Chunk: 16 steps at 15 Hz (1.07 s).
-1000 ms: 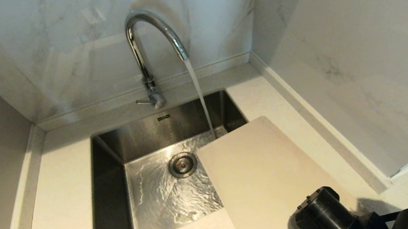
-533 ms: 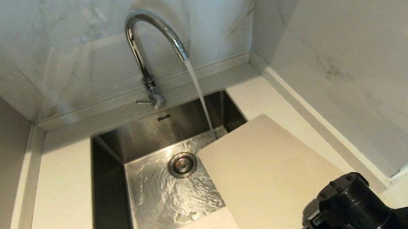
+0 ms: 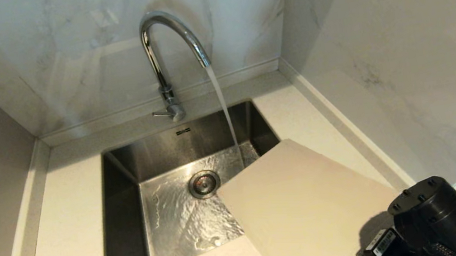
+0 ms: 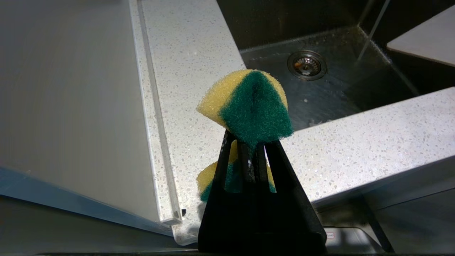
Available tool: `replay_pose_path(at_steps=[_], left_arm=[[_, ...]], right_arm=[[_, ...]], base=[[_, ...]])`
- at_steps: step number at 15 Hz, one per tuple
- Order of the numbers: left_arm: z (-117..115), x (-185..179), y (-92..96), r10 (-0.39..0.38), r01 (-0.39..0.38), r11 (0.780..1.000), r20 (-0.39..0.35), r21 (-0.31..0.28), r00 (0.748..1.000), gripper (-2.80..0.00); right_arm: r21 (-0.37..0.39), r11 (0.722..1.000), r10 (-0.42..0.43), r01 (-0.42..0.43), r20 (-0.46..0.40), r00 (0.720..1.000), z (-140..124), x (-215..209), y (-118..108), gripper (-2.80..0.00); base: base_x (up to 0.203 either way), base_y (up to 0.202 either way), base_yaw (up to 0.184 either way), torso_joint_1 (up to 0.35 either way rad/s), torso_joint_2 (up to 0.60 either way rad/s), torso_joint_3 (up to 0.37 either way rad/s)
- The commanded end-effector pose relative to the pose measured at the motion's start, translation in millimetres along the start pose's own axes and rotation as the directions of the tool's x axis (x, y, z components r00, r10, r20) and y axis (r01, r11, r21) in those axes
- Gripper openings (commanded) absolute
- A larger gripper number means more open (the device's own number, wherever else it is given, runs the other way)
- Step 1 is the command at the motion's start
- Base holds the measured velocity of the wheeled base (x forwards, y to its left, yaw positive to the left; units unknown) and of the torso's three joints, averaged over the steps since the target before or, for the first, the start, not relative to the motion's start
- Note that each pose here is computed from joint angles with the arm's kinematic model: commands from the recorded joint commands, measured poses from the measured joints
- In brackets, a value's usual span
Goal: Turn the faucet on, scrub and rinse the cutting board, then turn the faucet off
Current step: Pick up the cutting board
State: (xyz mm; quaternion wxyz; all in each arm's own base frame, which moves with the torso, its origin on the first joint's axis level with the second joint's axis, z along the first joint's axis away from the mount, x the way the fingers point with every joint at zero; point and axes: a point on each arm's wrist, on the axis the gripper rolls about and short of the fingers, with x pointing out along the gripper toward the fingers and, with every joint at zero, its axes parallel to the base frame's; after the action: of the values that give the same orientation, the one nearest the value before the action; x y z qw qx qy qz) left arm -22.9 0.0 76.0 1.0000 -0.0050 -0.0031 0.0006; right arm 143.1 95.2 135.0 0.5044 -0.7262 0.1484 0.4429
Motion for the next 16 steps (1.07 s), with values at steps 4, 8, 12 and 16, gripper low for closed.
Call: replay_pose_path(at_steps=[4,8,12,16], left_arm=[[0,0,0.0,0.000,0.000,1.000,0.000,-0.001,1.000,-2.80],[0,0,0.0,0.000,0.000,1.000,0.000,-0.001,1.000,-2.80],[0,0,0.0,0.000,0.000,1.000,0.000,-0.001,1.000,-2.80],[0,0,0.0,0.000,0.000,1.000,0.000,-0.001,1.000,-2.80]], right_arm=[[-0.127,0.985,-0.118,0.117,-0.001,0.993,-4,-32,-6,-2.80],[-0.157,0.975,-0.162,0.160,-0.003,0.987,-6,-41,-7,-2.80],[-0.246,0.951,-0.199,0.188,-0.023,0.980,-11,-52,-16,-2.80],[-0.324,0.923,-0.238,0.208,-0.054,0.970,-23,-61,-31,-2.80]], base=[[0.000,0.000,0.000,0.000,0.00,0.000],[0.000,0.000,0.000,0.000,0.00,0.000],[0.000,0.000,0.000,0.000,0.00,0.000],[0.000,0.000,0.000,0.000,0.00,0.000]])
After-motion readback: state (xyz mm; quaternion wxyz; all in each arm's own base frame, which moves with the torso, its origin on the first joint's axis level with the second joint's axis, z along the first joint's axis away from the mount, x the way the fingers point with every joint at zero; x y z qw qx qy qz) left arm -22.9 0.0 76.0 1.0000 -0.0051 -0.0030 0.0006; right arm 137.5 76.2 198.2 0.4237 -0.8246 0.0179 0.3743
